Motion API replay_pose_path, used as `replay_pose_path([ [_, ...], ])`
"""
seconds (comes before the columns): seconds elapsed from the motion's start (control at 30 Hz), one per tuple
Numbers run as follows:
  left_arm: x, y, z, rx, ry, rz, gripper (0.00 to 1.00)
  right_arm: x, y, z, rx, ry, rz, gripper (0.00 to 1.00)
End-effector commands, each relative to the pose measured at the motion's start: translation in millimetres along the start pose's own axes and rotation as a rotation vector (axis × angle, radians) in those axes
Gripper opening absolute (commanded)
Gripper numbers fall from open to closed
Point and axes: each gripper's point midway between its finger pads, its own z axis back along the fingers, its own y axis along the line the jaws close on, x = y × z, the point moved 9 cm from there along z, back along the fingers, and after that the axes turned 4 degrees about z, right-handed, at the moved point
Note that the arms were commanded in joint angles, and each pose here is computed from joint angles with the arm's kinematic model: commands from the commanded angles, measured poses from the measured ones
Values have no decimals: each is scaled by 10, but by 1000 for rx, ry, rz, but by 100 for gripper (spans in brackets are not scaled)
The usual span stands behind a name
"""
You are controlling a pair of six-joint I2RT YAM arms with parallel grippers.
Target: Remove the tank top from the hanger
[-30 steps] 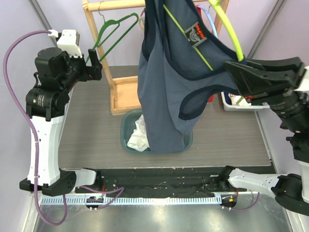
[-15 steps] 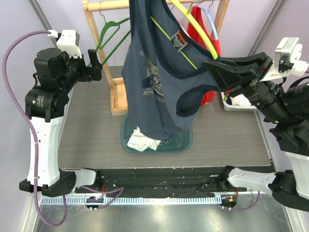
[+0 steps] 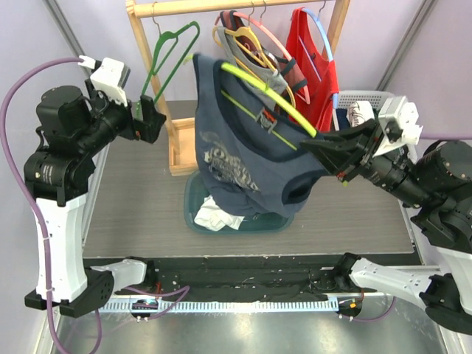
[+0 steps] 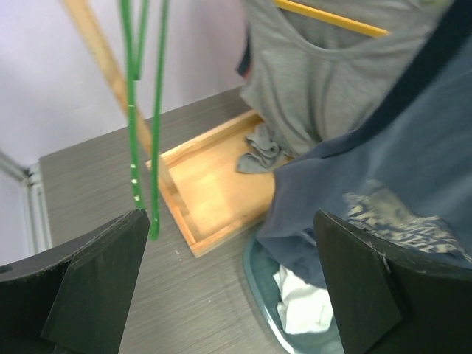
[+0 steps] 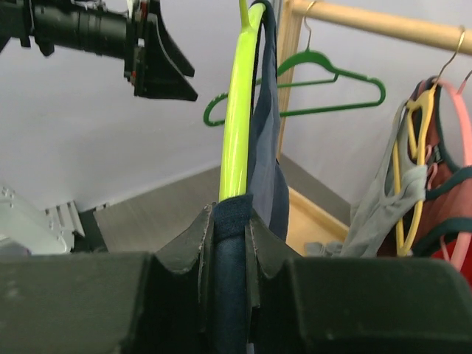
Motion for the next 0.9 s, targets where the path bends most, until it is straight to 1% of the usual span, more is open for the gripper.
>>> replay_pose_path([
  [0.0, 45, -181, 219, -209, -21, -98, 100, 7, 75, 155, 52, -26, -10, 1],
  [0.03, 25, -252, 255, -299, -12, -116, 100, -25, 82, 153, 61, -9, -7, 1],
  [0.1, 1, -329, 292, -410, -2, -147, 100, -97, 109, 132, 96, 42, -15, 1],
  [0.13, -38, -367, 327, -464, 16, -157, 100, -119, 144, 119, 141, 58, -18, 1],
  [0.17, -52, -434, 363, -571, 4, -207, 100, -105, 160, 118, 165, 66, -15, 1],
  [0.2, -72, -461, 375, -623, 6, -227, 100, -165, 170, 78, 184, 102, -24, 1],
  [0.23, -128, -493, 429, -676, 29, -238, 100, -173, 203, 69, 225, 107, -29, 1],
  [0.27, -145, -540, 459, -771, 1, -298, 100, -187, 218, 65, 246, 114, -28, 1],
  [0.33, -200, -572, 491, -838, 9, -311, 100, -232, 241, 39, 279, 132, -32, 1],
  [0.4, -196, -607, 505, -899, -17, -333, 100, -276, 265, 20, 311, 147, -38, 1],
  [0.57, -159, -629, 519, -947, -41, -363, 99, -374, 307, -54, 379, 197, -55, 1],
  [0.67, -241, -634, 509, -996, -30, -382, 95, -384, 328, -69, 411, 199, -58, 1],
  [0.7, -298, -630, 495, -1012, -18, -387, 89, -379, 341, -68, 429, 196, -59, 1],
  [0.73, -328, -632, 482, -1026, -10, -387, 86, -368, 340, -78, 432, 193, -59, 1],
  [0.77, -357, -624, 454, -1034, 3, -386, 79, -376, 343, -96, 437, 197, -61, 1],
  [0.8, -412, -620, 457, -1045, 28, -378, 75, -373, 346, -101, 444, 195, -60, 1],
  [0.87, -452, -610, 419, -1056, 34, -387, 66, -375, 350, -131, 458, 197, -61, 1],
])
